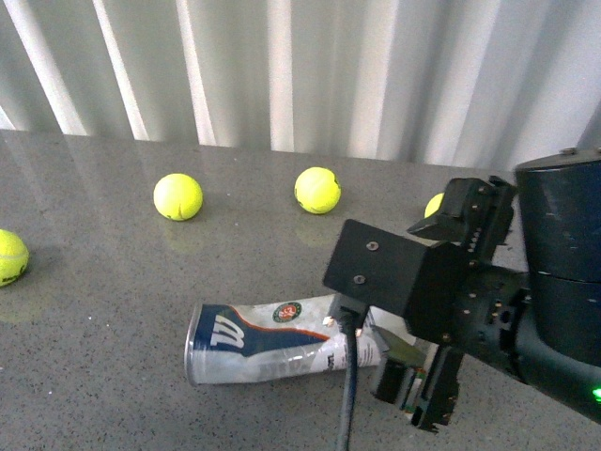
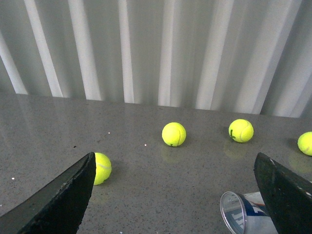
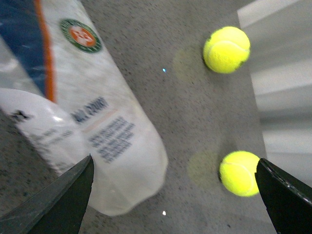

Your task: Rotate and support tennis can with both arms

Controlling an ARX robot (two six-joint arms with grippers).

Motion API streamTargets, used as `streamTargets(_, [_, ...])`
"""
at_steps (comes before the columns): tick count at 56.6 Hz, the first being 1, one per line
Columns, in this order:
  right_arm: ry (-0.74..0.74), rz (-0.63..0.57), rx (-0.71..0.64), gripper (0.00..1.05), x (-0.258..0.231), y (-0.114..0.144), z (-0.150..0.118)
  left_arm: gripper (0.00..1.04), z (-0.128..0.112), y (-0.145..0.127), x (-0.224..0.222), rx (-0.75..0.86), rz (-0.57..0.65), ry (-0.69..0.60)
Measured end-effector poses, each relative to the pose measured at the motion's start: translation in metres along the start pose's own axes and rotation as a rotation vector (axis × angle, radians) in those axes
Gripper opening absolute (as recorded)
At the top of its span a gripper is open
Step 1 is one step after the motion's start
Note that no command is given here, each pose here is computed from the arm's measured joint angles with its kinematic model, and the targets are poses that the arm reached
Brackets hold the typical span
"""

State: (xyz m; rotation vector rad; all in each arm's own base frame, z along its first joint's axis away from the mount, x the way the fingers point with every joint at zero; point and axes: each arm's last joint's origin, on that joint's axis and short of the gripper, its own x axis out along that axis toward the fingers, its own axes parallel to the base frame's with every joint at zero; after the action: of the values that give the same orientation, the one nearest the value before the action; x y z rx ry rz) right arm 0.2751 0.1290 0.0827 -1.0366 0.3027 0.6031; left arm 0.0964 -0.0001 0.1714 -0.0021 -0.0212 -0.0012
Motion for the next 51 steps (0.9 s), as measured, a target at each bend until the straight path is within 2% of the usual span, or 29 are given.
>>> streamTargets(8, [0.027,-0.073,0.054,0.97,-0.021,-0.013,-0.018,0.98,0.000,0.000,0.000,0.000,0.000,0.000])
streamTargets(14, [0.030,-0.153,0.163,0.97,-0.042,-0.022,-0.033,0.98,0.000,0.000,0.000,0.000,0.000,0.000])
streamTargets(35, [0.259,-0.587,0.451,0.97,-0.126,-0.045,-0.113,0.98,0.000,0.000,0.000,0.000,0.000,0.000])
streamTargets(45, [0.342,-0.854,0.562,0.97,-0.175,-0.055,-0.132,0.98,0.000,0.000,0.000,0.000,0.000,0.000])
streamTargets(51, [0.394,-0.999,0.624,0.97,-0.199,-0.051,-0.144,0.98,0.000,0.000,0.000,0.000,0.000,0.000])
